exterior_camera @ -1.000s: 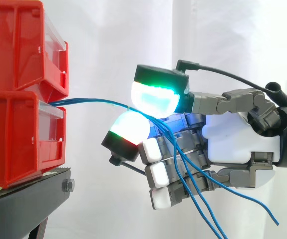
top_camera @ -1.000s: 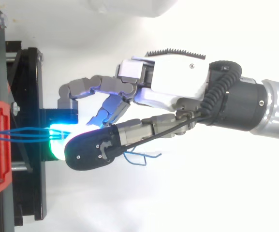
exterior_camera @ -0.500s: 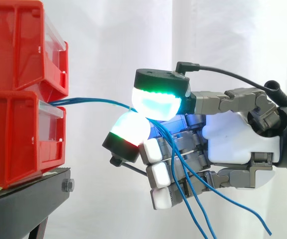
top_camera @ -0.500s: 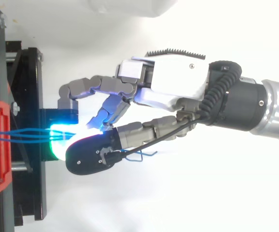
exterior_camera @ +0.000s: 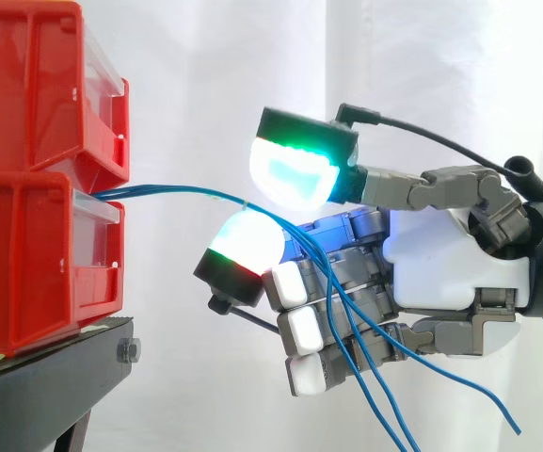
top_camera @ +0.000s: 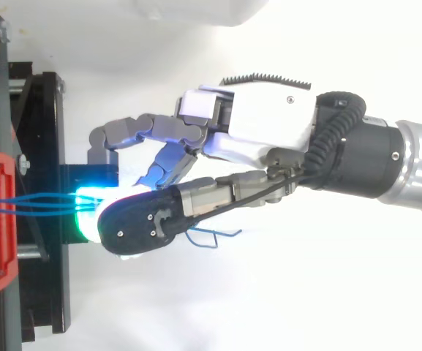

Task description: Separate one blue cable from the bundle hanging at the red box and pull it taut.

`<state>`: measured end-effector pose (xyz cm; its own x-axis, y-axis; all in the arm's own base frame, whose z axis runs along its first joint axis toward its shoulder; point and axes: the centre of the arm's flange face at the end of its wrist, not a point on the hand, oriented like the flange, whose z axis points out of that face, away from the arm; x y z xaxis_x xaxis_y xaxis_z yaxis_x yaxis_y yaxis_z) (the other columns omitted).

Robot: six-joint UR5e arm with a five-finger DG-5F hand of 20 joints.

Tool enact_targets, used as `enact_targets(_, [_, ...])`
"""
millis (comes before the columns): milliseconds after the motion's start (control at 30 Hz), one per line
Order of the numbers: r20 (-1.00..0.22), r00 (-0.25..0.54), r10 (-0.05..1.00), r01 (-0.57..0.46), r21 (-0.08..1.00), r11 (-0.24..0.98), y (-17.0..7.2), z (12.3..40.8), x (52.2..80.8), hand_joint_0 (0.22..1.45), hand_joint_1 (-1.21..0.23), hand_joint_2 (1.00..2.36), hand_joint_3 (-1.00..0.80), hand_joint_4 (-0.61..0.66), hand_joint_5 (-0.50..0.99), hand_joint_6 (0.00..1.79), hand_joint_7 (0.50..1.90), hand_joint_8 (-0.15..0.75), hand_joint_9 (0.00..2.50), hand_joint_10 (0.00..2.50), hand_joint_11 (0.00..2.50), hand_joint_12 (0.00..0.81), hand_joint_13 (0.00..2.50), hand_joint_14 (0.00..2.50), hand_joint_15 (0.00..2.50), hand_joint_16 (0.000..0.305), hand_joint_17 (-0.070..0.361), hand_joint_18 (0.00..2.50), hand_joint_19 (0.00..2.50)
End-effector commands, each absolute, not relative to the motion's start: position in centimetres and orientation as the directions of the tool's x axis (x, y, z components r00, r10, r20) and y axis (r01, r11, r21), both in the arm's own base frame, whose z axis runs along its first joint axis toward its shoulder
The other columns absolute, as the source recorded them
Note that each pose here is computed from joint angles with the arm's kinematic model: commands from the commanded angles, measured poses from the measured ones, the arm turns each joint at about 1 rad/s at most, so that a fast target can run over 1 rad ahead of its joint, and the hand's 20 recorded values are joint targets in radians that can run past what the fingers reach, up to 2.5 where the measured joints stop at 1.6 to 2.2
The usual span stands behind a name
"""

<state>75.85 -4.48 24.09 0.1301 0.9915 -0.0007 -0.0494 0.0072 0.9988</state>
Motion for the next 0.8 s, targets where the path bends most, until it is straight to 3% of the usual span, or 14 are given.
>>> enact_targets(0, [-0.001,0.130,0.991,-0.050,0.999,0.007,-4.48,24.10,75.85,0.68,-0.60,1.02,-0.16,0.18,-0.09,0.50,1.36,0.333,1.05,0.02,0.59,0.346,1.08,0.02,0.54,0.037,0.082,0.87,0.49])
enact_targets(133, [-0.001,0.129,0.992,-0.050,0.999,0.007,-4.47,24.10,75.85,0.71,-0.69,1.02,0.03,0.20,-0.09,0.50,1.37,0.343,1.05,0.02,0.60,0.354,1.09,0.02,0.53,0.038,0.086,0.88,0.50])
enact_targets(267, [-0.002,0.129,0.992,-0.049,0.999,0.009,-4.47,24.10,75.85,0.72,-0.76,1.02,0.09,0.22,-0.10,0.50,1.37,0.338,1.01,0.02,0.60,0.357,1.08,0.02,0.53,0.039,0.087,0.88,0.49])
enact_targets(400, [-0.003,0.129,0.992,-0.051,0.999,0.010,-4.46,24.02,75.89,0.72,-0.81,1.02,0.01,0.21,-0.12,0.51,1.37,0.322,0.96,0.02,0.61,0.355,1.05,0.02,0.53,0.038,0.084,0.86,0.50])
enact_targets(467, [-0.003,0.128,0.992,-0.051,0.999,0.010,-4.45,24.02,75.89,0.68,-0.82,1.02,-0.15,0.21,-0.12,0.51,1.38,0.315,0.95,0.02,0.61,0.352,1.04,0.02,0.54,0.037,0.083,0.87,0.50])
enact_targets(533, [-0.003,0.128,0.992,-0.054,0.999,0.010,-4.44,24.05,75.92,0.63,-0.71,1.02,-0.30,0.21,-0.11,0.50,1.37,0.318,0.96,0.02,0.60,0.353,1.04,0.02,0.54,0.037,0.083,0.86,0.51])
enact_targets(633, [-0.001,0.129,0.992,-0.058,0.998,0.009,-4.45,24.19,75.94,0.62,-0.50,1.01,-0.37,0.20,-0.11,0.50,1.32,0.313,0.95,0.02,0.58,0.354,1.01,0.02,0.54,0.038,0.086,0.85,0.54])
enact_targets(767, [-0.003,0.129,0.992,-0.058,0.998,0.010,-4.45,24.19,75.94,0.63,-0.43,1.01,-0.38,0.18,-0.11,0.50,1.28,0.314,0.95,0.02,0.58,0.353,1.01,0.02,0.55,0.039,0.089,0.84,0.57])
